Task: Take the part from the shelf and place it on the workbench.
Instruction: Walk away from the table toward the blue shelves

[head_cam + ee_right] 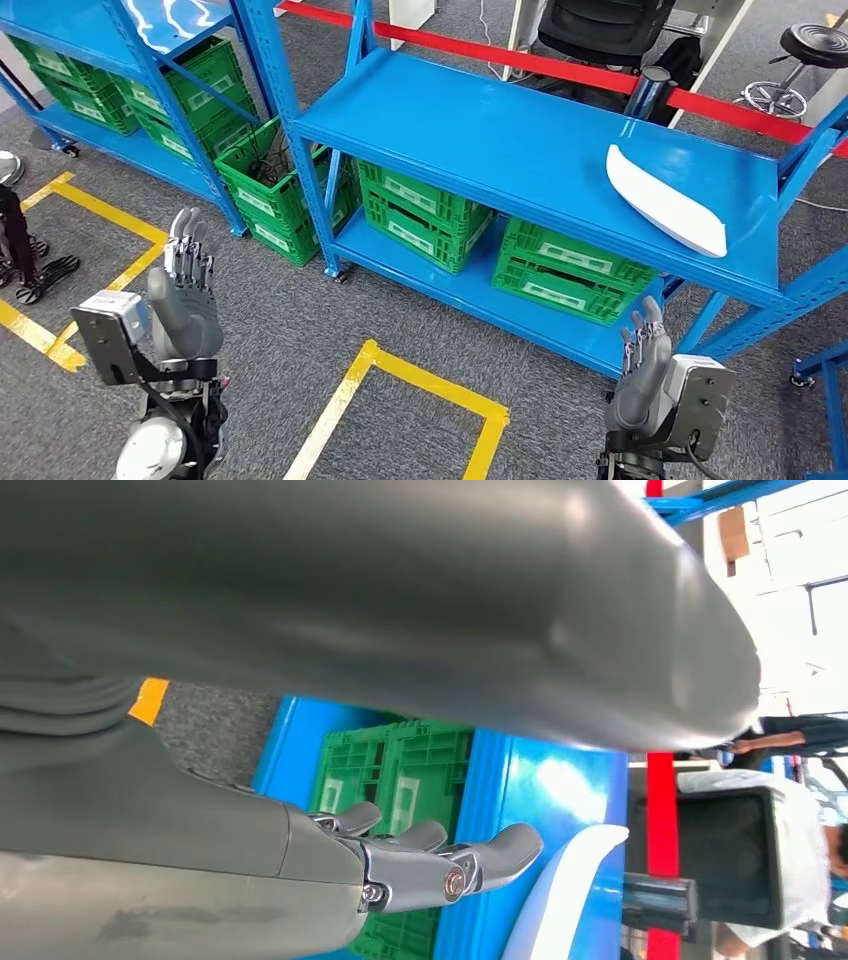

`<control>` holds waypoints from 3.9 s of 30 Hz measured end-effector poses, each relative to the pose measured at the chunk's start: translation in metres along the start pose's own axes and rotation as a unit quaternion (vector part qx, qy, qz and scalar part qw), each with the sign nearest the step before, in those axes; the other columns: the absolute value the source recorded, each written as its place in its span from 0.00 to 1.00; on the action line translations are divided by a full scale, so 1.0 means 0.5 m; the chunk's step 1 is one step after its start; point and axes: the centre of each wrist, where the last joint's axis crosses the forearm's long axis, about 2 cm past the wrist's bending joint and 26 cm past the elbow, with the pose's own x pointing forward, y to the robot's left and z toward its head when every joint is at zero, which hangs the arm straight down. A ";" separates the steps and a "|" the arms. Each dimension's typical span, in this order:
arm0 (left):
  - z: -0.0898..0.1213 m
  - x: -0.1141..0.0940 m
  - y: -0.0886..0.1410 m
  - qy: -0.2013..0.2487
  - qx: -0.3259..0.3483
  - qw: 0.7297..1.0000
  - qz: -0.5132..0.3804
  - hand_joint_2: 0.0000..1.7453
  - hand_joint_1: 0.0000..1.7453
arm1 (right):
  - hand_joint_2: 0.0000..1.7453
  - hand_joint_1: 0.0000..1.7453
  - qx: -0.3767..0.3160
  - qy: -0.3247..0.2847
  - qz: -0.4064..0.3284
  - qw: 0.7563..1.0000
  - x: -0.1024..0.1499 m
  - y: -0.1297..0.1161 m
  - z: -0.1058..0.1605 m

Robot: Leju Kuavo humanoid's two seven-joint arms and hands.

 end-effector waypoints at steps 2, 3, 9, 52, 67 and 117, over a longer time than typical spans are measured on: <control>-0.001 0.001 0.000 -0.002 -0.001 1.000 0.000 0.00 0.00 | 0.00 0.00 0.002 0.000 -0.001 1.000 0.001 0.001 -0.001; -0.001 0.001 0.000 -0.002 -0.001 1.000 0.000 0.00 0.00 | 0.00 0.00 0.003 -0.001 -0.002 1.000 0.002 0.001 -0.002; 0.003 -0.004 0.001 0.003 0.002 1.000 0.002 0.00 0.00 | 0.00 0.00 0.003 0.000 -0.004 1.000 0.001 0.001 0.002; 0.016 -0.033 0.007 0.035 0.009 0.999 -0.026 0.00 0.00 | 0.00 0.00 -0.032 0.002 0.002 0.999 0.003 -0.026 0.004; 0.022 -0.041 0.009 0.045 0.003 0.998 -0.033 0.75 0.00 | 0.00 0.00 -0.052 0.017 -0.006 0.998 -0.003 -0.031 0.009; -0.034 0.040 -0.118 -0.134 -0.073 0.988 -0.008 0.00 0.00 | 0.00 0.00 0.077 -0.171 0.081 0.979 0.097 0.142 -0.067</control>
